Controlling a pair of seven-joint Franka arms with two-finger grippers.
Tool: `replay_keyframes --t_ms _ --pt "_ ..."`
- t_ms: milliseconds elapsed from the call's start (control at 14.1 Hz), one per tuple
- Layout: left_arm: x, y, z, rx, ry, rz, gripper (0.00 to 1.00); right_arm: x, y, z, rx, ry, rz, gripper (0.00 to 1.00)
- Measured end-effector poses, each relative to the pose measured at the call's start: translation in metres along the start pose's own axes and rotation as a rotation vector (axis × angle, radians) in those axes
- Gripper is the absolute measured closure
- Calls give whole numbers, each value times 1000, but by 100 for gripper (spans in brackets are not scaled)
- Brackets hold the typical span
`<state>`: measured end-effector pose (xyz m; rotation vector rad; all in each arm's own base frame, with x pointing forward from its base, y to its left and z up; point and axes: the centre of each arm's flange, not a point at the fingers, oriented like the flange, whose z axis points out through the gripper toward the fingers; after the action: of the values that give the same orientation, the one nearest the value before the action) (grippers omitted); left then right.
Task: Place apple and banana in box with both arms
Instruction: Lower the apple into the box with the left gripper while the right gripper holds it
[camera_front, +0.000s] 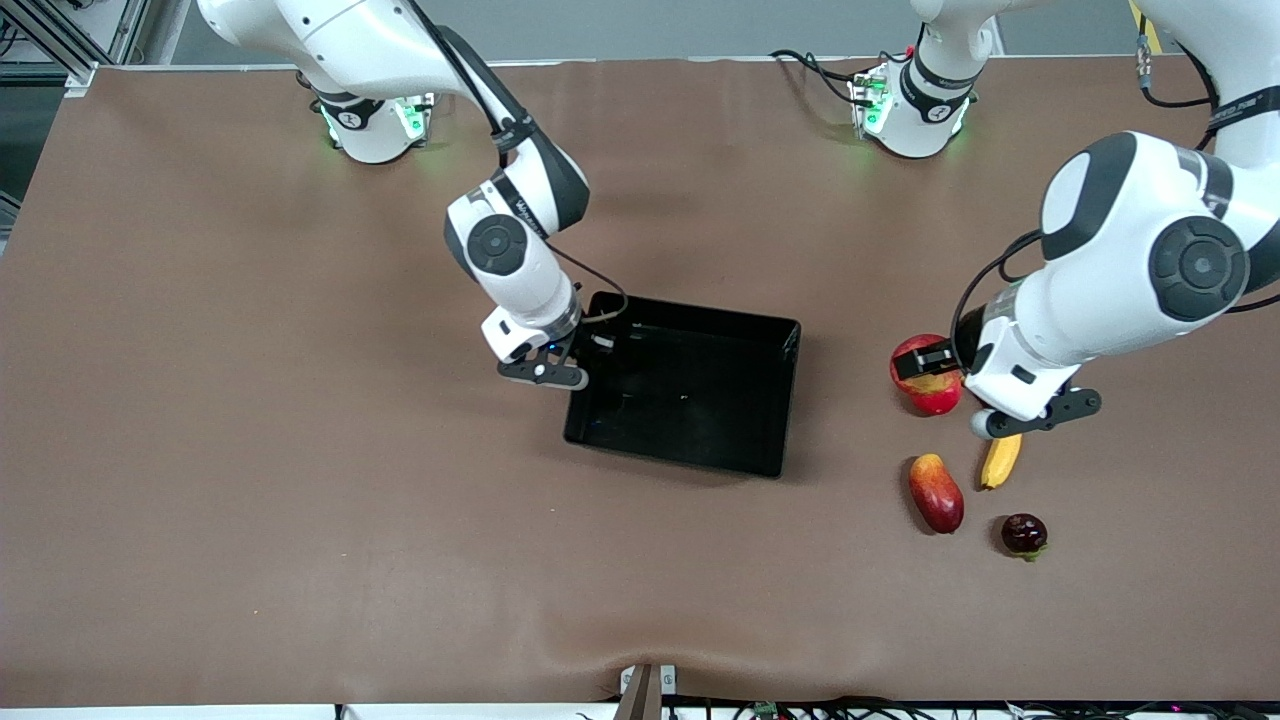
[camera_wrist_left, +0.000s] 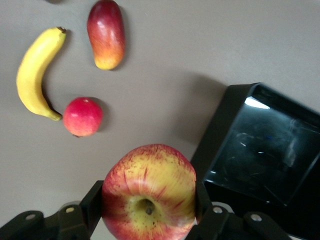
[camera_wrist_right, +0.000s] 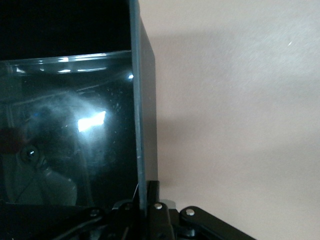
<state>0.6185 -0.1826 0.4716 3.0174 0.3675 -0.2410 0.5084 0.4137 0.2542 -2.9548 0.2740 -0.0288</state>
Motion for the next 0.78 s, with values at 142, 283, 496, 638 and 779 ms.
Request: replay_keyframes --t_ms 142,283,496,638,779 --pt "-6 15 9 5 -14 -15 26 -2 0 7 -33 17 -41 96" --pt "-8 20 13 7 -20 -18 26 -1 2 10 -52 30 -65 96" --pt "-13 27 14 9 -21 -19 26 0 3 10 -53 36 -68 89" --pt "-14 29 15 10 -23 -29 26 1 2 8 -48 41 -68 69" --pt "-13 32 21 11 -32 -27 26 3 2 7 -46 45 -66 48"
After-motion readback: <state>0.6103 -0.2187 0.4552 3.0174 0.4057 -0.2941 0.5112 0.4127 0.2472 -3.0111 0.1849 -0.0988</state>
